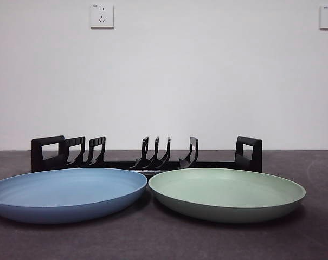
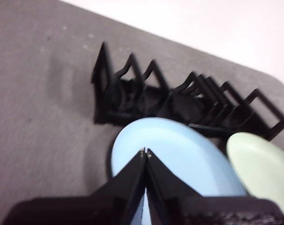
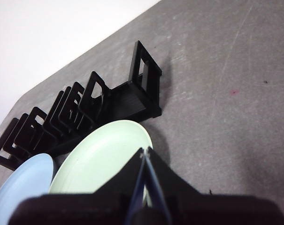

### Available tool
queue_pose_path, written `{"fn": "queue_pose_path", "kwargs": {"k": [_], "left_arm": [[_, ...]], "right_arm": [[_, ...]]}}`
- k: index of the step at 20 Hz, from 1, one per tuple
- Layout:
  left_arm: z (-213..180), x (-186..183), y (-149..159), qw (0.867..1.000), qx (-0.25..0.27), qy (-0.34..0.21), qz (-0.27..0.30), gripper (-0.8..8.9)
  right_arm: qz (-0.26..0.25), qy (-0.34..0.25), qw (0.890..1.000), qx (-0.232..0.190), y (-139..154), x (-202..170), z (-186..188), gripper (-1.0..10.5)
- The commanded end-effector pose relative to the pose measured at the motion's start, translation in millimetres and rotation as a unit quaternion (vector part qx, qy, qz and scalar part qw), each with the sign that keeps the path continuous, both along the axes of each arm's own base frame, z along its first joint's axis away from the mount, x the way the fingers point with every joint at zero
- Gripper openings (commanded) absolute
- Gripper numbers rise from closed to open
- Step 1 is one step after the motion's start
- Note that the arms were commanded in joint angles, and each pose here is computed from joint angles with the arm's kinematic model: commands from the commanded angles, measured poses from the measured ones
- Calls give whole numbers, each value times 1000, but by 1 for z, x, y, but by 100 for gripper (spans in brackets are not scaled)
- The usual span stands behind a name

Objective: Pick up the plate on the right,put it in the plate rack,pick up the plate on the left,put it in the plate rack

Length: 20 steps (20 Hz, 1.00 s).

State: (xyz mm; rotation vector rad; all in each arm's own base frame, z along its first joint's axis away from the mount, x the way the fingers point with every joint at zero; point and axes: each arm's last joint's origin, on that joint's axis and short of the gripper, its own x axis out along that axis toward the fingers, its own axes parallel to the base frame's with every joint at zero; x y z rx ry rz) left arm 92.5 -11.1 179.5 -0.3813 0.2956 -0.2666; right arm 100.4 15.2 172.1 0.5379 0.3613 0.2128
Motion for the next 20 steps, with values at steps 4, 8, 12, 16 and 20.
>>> {"fn": "queue_pose_path", "kwargs": {"k": [4, 8, 12, 16, 20], "left_arm": [[34, 10, -1, 1000, 9, 6, -9, -6], [57, 24, -1, 999, 44, 23, -20, -6], [73, 44, -2, 996, 67, 43, -29, -6], [78, 75, -6, 991, 51, 91, -84, -5], [66, 103, -13, 972, 11, 143, -187, -4]], "right_arm": [[11, 30, 999, -27, 2, 19, 30, -11], [23, 67, 996, -58, 4, 38, 50, -11], [37, 107, 990, -86, 6, 62, 66, -11], [119, 160, 974, -112, 12, 93, 76, 0], [182, 205, 957, -94, 17, 118, 65, 3]]}}
